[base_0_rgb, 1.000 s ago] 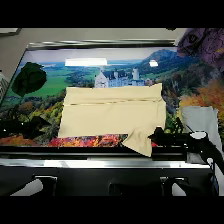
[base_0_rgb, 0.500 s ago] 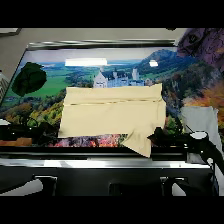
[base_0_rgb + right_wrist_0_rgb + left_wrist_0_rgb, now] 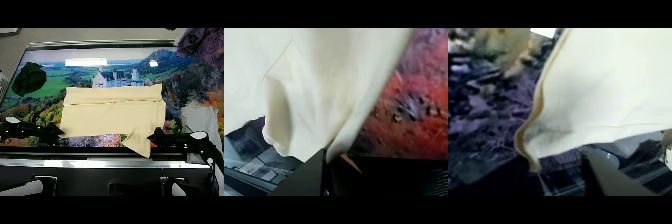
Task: Fold the clothes and pants, and hang the long-sleeved shirts on hangers.
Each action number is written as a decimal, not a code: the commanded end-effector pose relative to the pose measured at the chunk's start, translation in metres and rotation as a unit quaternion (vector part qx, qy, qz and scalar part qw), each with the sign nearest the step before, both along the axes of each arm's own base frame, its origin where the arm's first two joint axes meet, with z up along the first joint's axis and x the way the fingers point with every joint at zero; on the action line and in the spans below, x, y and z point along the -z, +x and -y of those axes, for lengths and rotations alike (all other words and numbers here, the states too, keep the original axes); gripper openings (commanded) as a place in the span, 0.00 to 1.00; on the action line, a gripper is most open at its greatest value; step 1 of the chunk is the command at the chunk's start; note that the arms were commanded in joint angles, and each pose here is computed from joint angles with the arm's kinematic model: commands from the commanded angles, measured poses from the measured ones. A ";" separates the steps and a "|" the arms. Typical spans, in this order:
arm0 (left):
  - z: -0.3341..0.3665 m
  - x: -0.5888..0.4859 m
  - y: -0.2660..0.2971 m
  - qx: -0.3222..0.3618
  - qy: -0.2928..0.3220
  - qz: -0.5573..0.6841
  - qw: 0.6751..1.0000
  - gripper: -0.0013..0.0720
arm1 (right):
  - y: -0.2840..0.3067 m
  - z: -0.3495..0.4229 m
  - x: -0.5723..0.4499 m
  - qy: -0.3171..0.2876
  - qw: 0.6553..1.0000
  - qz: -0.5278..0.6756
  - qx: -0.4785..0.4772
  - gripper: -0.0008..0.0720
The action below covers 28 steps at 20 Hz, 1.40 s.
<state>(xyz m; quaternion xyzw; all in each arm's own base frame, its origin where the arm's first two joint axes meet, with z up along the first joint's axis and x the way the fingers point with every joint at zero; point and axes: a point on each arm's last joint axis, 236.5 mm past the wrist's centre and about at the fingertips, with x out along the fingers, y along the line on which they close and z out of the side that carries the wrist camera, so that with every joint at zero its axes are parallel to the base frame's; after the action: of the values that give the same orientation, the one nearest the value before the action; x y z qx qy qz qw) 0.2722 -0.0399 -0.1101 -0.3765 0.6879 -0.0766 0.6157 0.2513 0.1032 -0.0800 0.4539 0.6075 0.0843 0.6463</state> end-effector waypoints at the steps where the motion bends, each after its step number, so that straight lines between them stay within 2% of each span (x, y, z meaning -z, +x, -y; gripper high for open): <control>1: 0.003 0.007 0.001 0.005 0.005 -0.002 1.000 0.19 | -0.002 -0.002 -0.001 0.004 1.000 -0.002 -0.004 0.06; 2: 0.003 0.007 0.001 0.005 0.006 -0.002 1.000 0.04 | -0.003 -0.003 -0.002 0.005 1.000 -0.003 -0.006 0.06; 9: 0.005 -0.035 0.007 0.014 0.002 0.026 1.000 0.04 | -0.012 -0.012 -0.035 0.014 0.999 0.036 -0.034 0.05; 12: -0.007 -0.072 0.001 -0.020 0.054 0.047 0.997 0.04 | -0.039 -0.021 -0.064 0.019 0.997 0.036 -0.058 0.05; 16: -0.017 -0.122 -0.033 -0.039 0.119 0.070 0.990 0.04 | -0.081 -0.030 -0.104 0.010 0.998 0.038 -0.045 0.05; 19: -0.015 -0.147 -0.038 -0.054 0.133 0.114 0.983 0.04 | -0.099 -0.034 -0.125 -0.002 0.997 0.063 -0.036 0.05; 23: -0.012 -0.139 -0.014 -0.041 0.139 0.139 0.980 0.04 | -0.071 -0.019 -0.131 -0.035 0.994 0.092 -0.046 0.05; 28: -0.016 -0.118 0.056 -0.049 0.154 0.171 0.972 0.04 | 0.005 0.007 -0.120 -0.054 0.991 0.106 -0.066 0.05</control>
<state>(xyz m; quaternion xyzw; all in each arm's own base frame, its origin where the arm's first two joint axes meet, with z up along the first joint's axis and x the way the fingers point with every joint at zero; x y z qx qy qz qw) 0.2887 -0.0295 0.0162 -0.2959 0.5827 -0.0100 0.7568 0.2162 0.1114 0.0467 0.3871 0.5757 0.1377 0.7069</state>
